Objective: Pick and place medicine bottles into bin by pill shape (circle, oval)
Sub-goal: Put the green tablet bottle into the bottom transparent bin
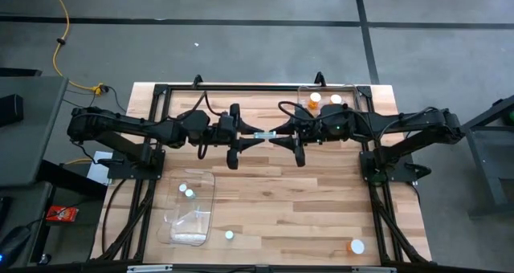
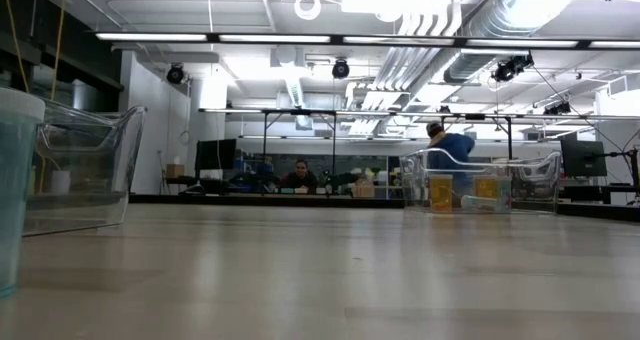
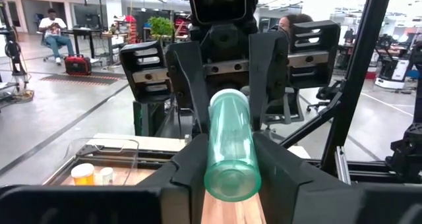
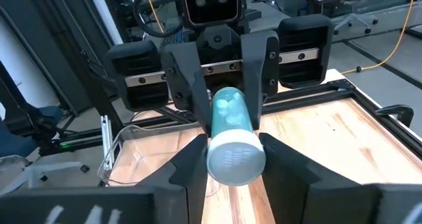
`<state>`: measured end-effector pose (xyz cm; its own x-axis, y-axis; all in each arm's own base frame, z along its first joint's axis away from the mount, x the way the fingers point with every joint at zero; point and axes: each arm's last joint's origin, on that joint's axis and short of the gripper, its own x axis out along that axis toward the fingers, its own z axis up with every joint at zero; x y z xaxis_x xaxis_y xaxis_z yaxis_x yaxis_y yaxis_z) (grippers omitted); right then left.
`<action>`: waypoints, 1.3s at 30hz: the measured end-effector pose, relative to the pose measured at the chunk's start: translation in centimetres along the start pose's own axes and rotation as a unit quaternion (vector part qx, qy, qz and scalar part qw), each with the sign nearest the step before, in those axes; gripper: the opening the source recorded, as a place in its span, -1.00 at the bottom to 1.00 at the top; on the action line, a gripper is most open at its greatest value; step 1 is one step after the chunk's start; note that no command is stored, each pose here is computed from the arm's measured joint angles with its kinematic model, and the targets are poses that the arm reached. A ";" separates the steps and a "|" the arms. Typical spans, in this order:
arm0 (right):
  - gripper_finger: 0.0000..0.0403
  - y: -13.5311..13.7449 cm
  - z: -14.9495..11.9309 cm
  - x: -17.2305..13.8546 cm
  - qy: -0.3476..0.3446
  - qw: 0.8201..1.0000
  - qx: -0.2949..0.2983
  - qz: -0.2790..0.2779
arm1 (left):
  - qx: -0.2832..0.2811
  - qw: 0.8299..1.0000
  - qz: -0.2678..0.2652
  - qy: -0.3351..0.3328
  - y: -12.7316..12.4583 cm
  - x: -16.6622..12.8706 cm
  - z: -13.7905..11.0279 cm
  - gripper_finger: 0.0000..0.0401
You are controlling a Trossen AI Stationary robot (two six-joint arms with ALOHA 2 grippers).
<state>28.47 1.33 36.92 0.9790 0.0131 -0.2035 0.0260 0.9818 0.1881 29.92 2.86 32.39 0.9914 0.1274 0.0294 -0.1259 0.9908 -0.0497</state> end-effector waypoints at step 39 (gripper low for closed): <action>0.06 -3.2 -3.8 -7.5 -0.069 0.993 0.013 -0.093 | -0.073 0.995 0.061 -0.032 2.4 -11.3 -0.3 -0.54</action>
<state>20.28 -1.15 34.18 0.9749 -0.1965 -0.1044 0.2131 0.9595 0.1844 18.45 3.81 31.63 0.9642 0.2537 0.0775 -0.2340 0.9510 -0.2019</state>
